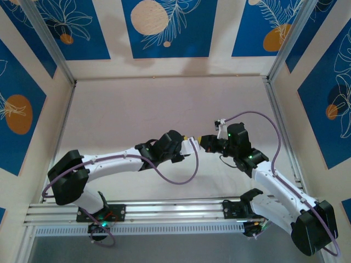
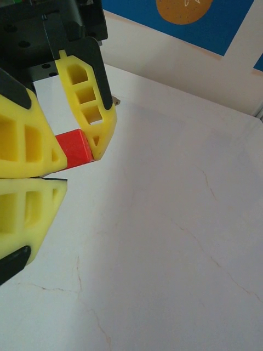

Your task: Unlock with the key

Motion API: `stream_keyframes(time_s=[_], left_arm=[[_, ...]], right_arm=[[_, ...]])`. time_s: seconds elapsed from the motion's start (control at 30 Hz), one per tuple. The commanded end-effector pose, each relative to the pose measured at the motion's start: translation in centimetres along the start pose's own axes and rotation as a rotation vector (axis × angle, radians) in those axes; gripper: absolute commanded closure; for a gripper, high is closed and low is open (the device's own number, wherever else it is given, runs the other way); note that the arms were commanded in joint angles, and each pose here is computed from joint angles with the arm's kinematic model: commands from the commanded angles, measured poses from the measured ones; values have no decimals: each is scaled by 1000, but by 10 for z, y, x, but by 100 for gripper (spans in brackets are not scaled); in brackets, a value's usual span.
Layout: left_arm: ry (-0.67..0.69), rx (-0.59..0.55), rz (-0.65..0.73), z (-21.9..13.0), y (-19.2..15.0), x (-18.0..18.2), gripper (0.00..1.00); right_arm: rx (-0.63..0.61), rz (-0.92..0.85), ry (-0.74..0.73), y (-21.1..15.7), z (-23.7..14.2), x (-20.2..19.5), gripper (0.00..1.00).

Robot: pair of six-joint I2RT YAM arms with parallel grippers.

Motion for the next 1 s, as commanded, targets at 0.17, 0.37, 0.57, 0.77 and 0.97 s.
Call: stream_keyframes(time_s=[0.17, 0.37, 0.57, 0.77, 0.97], left_arm=[[31, -67, -25, -3, 21, 7, 81], [29, -74, 3, 0, 25, 5, 81], [62, -96, 32, 0, 29, 4, 82], [74, -122, 16, 1, 35, 5, 83], [53, -173, -32, -2, 44, 5, 83]], right_arm=[[33, 32, 21, -9, 10, 0, 100], [58, 55, 32, -8, 15, 4, 100], [84, 81, 23, -11, 21, 4, 100], [95, 73, 36, -13, 26, 8, 100], [90, 7, 66, -21, 31, 11, 100]])
Point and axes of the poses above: each hand's point on the last joint's axis, 136 mm out from that joint toward the fingers, its own z axis out along the fingers, its own x axis along the line the jaws close on, y = z × x, the point moved 6 cm from there along -z, back along the fingers, and after that the axes turned 2 degrees about -z, right-handed, at the moved point
